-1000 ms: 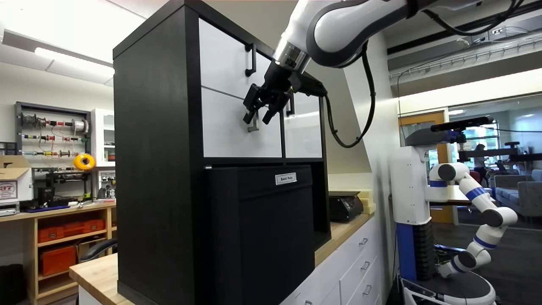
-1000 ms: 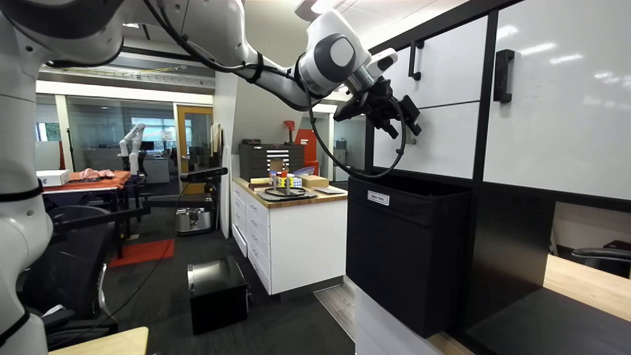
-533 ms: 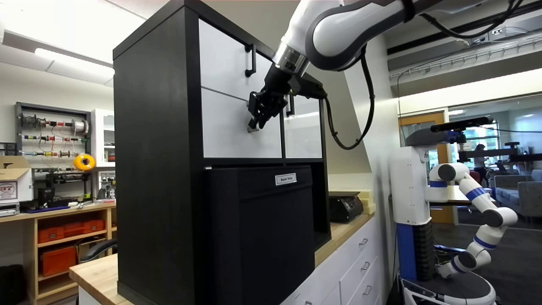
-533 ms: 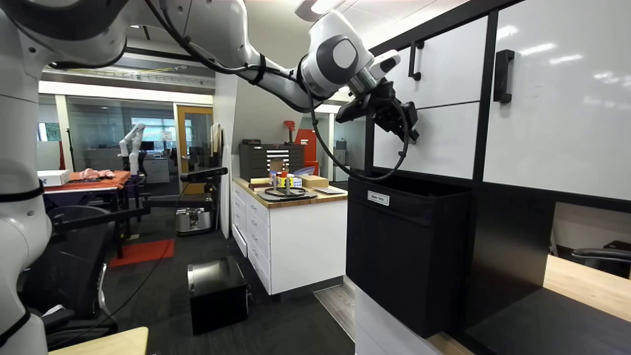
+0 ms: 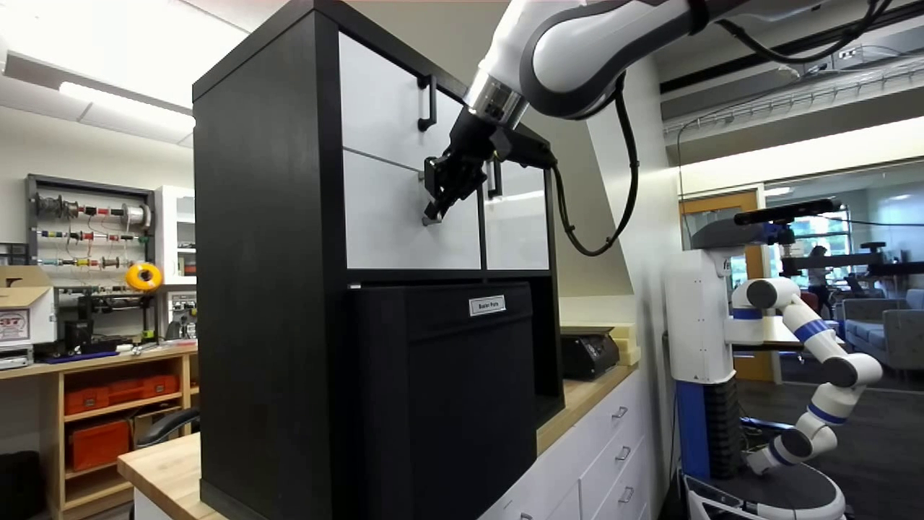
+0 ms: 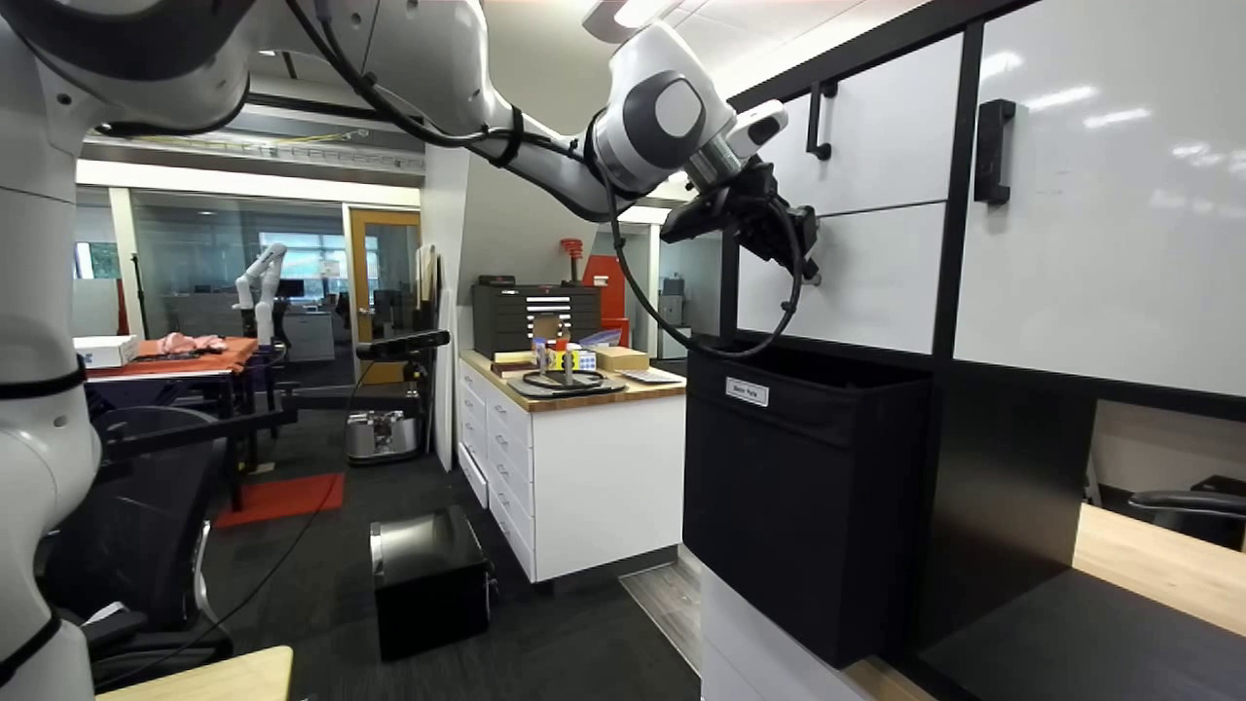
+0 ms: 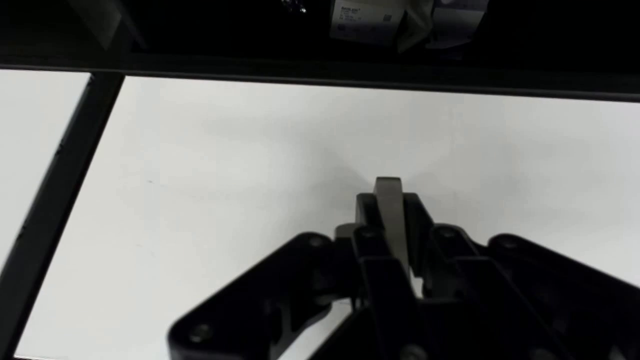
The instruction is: Open the bottom drawer of the cabinet
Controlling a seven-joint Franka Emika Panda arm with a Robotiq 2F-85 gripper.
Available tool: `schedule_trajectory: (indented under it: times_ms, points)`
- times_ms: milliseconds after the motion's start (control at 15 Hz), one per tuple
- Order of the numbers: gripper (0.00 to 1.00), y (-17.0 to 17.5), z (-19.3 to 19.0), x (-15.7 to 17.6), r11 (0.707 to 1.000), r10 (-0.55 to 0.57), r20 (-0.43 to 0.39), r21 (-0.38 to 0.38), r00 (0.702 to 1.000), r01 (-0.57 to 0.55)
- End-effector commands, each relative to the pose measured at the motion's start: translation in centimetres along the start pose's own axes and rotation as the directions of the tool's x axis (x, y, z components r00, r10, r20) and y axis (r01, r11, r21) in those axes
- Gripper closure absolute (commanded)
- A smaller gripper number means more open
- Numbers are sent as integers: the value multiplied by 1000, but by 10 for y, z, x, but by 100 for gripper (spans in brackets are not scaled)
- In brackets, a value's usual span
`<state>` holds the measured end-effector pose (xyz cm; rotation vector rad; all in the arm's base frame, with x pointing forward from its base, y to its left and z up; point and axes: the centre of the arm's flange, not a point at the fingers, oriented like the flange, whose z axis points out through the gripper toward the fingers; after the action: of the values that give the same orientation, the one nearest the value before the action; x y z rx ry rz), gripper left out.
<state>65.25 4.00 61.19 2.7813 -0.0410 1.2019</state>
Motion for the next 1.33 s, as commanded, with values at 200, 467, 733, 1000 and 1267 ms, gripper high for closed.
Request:
schedule_trajectory:
  times_ms: [200, 467, 733, 1000, 1267]
  points:
    - [95, -12, -32, -29, 999, -36, -17, -18, 999, 36]
    - [95, -13, -47, -52, 998, -41, -8, -38, 999, 40]
    - [95, -14, -60, -79, 999, -18, 1, -38, 1000, 18]
    - [95, -12, -76, -108, 999, 19, 9, -41, 1000, -19]
    - [95, -12, -90, -135, 998, 29, 18, -57, 999, -28]
